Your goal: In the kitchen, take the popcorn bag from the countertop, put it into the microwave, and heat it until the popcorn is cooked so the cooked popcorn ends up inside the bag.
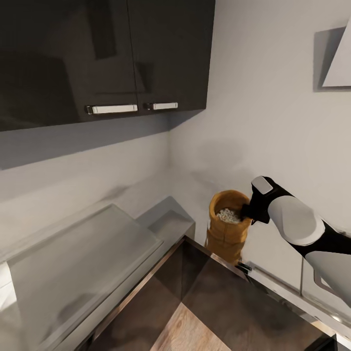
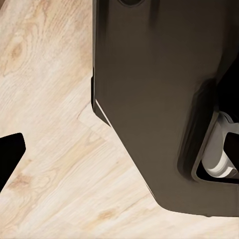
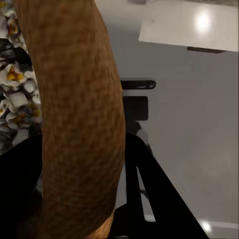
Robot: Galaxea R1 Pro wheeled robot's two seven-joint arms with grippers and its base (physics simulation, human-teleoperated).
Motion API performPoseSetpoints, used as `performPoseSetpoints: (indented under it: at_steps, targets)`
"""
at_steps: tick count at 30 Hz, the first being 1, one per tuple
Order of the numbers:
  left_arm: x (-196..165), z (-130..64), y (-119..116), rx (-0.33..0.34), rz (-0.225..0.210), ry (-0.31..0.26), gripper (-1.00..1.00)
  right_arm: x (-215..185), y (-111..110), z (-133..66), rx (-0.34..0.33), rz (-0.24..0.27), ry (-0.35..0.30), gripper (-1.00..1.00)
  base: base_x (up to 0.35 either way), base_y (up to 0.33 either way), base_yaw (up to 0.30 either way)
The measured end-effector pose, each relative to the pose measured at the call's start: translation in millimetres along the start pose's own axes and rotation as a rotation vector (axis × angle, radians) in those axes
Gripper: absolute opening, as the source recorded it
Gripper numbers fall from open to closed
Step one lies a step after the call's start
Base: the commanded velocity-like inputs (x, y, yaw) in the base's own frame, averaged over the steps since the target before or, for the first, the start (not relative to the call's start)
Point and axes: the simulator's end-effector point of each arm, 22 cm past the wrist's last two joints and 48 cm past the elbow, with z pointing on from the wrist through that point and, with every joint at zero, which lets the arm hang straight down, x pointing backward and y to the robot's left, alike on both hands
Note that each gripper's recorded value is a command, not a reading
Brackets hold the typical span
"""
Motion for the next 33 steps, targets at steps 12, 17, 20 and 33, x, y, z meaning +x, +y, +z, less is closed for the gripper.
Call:
performPoseSetpoints:
  at_steps: [12, 17, 20, 33]
  targets:
    - [-5.2, -0.1, -0.4, 0.001, 0.0, -0.013, 1.0, -1.7, -0.9, -8.7, -0.006, 0.003, -0.011, -1.0, 0.0, 0.0, 0.0]
    - [-8.3, -0.2, -0.6, 0.002, 0.0, -0.022, 1.0, -2.3, -1.1, -14.0, -0.01, 0.003, -0.017, -1.0, 0.0, 0.0, 0.019]
    - [-10.2, -0.3, -0.8, 0.002, 0.0, -0.027, 1.0, -2.5, -2.8, -17.1, -0.006, 0.002, -0.019, -1.0, 0.0, 0.0, 0.073]
    - [-18.4, -0.8, -1.5, 0.004, -0.001, -0.048, 1.0, -0.1, 0.4, -29.6, -0.042, 0.024, -0.015, -1.0, 0.0, 0.0, 0.096]
